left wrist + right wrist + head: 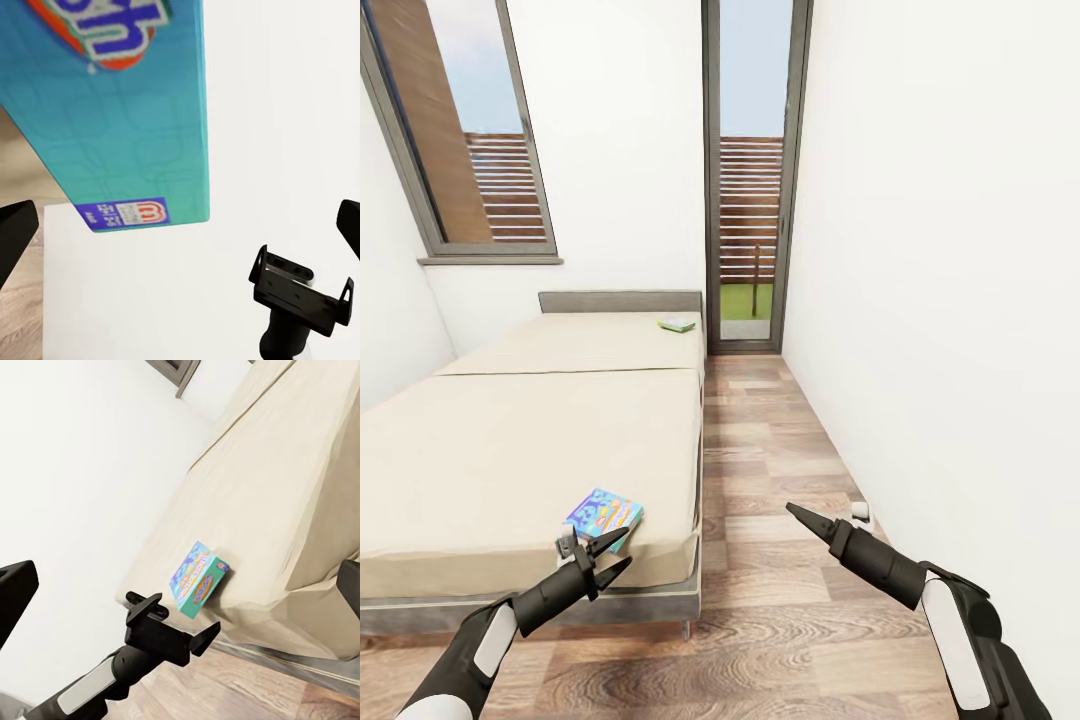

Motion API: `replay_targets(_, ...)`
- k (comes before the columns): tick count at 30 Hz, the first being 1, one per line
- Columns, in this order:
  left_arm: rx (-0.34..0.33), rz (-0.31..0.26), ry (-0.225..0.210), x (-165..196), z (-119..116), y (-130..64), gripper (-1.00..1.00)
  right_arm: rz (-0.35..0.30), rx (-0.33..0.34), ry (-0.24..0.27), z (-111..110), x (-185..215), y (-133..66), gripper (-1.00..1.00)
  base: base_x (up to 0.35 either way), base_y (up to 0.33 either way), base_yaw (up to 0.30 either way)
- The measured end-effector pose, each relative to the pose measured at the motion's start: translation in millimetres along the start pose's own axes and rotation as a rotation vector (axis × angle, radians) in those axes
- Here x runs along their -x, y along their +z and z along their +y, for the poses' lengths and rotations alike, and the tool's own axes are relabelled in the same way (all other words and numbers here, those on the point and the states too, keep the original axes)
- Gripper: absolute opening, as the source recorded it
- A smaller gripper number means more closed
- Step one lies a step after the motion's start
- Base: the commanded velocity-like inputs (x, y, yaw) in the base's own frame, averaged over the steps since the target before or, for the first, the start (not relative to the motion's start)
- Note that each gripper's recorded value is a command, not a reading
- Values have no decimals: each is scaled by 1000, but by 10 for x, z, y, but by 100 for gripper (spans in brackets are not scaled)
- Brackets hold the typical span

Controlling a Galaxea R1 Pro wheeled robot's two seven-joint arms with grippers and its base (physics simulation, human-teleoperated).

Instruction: Put all the toys in the child's room - the three board games (two on the bed and one on the table), the two jigsaw puzzles on the table, and the tennis ball on the table - inside the toy box on the table in the child's room.

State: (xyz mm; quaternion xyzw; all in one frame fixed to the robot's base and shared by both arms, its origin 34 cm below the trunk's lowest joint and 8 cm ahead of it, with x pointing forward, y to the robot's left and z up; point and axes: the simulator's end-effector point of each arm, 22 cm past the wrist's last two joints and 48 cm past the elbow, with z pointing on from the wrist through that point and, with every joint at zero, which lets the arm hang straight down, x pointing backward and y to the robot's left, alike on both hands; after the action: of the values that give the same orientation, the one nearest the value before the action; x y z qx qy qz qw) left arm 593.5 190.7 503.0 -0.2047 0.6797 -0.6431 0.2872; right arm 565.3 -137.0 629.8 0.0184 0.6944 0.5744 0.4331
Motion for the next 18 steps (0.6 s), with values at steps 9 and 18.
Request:
replay_targets(9, 0, 0, 0, 0, 0, 0, 100, 0, 0, 0, 0, 0, 0, 100, 0, 0, 0)
replay_targets(18, 2, 0, 2, 5, 4, -8, 100, 0, 0, 0, 1, -1, 2, 100, 0, 0, 0)
